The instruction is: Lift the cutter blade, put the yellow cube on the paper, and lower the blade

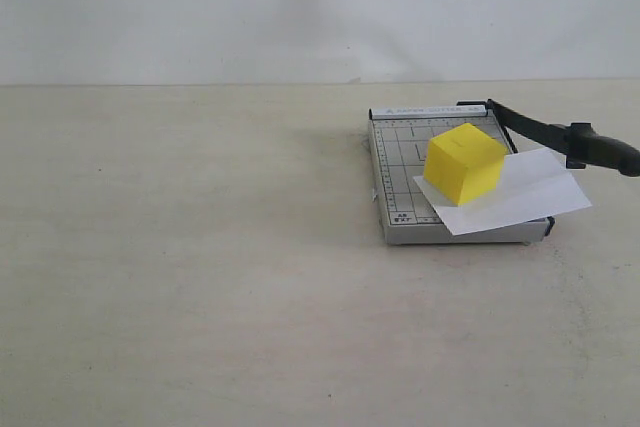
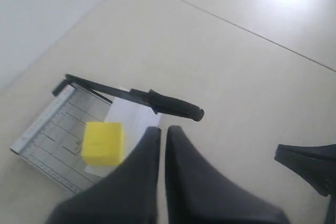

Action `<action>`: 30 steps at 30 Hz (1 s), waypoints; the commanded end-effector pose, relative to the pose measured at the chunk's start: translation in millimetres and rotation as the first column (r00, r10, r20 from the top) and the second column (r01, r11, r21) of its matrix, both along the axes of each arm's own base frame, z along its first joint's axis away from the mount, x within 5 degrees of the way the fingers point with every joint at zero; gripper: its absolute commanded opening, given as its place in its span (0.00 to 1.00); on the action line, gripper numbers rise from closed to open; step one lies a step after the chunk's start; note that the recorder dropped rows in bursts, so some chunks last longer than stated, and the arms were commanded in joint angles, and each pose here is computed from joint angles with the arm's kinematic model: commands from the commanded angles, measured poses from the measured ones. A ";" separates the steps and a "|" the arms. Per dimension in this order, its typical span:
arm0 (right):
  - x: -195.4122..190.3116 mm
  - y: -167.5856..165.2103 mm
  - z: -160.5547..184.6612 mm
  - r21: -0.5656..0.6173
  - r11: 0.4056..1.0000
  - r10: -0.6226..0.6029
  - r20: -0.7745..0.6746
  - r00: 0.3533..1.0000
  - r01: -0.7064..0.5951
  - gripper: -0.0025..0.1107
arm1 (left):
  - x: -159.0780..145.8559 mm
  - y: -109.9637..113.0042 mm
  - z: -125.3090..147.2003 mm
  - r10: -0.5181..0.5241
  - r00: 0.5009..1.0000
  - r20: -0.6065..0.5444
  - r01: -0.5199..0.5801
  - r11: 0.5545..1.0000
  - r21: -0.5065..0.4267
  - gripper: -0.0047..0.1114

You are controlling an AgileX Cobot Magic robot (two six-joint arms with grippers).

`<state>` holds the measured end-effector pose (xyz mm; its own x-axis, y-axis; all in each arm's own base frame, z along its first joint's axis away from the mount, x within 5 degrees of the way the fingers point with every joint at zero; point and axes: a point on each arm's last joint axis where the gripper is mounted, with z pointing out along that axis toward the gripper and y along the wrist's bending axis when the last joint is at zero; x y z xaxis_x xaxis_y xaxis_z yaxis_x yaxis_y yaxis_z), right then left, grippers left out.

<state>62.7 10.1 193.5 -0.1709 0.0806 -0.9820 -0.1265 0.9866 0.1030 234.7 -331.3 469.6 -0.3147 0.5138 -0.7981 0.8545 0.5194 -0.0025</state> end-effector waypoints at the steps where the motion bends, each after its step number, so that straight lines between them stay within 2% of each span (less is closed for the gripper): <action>1: -0.3 -0.1 1.3 -0.003 1.000 0.000 0.013 1.000 0.000 0.02 | -29.6 17.4 31.2 0.010 0.990 0.139 -0.004 0.999 -0.045 0.08; 7: -0.3 -0.1 1.3 -0.003 1.000 0.000 0.013 1.000 0.000 0.02 | -57.6 44.6 48.7 0.011 0.966 0.258 0.034 0.985 -0.170 0.08; 12: -0.3 -0.1 1.3 -0.003 1.000 0.000 0.013 1.000 0.000 0.02 | -79.2 80.9 39.4 0.023 0.947 0.322 0.053 0.973 -0.225 0.08; 18: -0.3 -0.1 1.3 -0.003 1.000 0.000 0.013 1.000 0.000 0.02 | -97.1 137.9 1.3 0.059 0.963 0.262 -0.012 0.984 -0.177 0.08; 22: -0.3 -0.1 1.3 -0.003 1.000 0.000 0.013 1.000 0.000 0.02 | -106.7 171.1 -19.4 0.128 0.956 0.263 -0.055 0.962 -0.268 0.08; 26: -0.3 -0.1 1.3 -0.003 1.000 0.000 0.013 1.000 0.000 0.02 | -118.5 204.5 -35.6 0.222 0.918 0.330 -0.087 0.922 -0.378 0.08; 30: -0.3 -0.1 1.3 -0.003 1.000 0.000 0.013 1.000 0.000 0.02 | -133.2 234.2 -71.3 0.295 0.887 0.356 -0.129 0.898 -0.421 0.08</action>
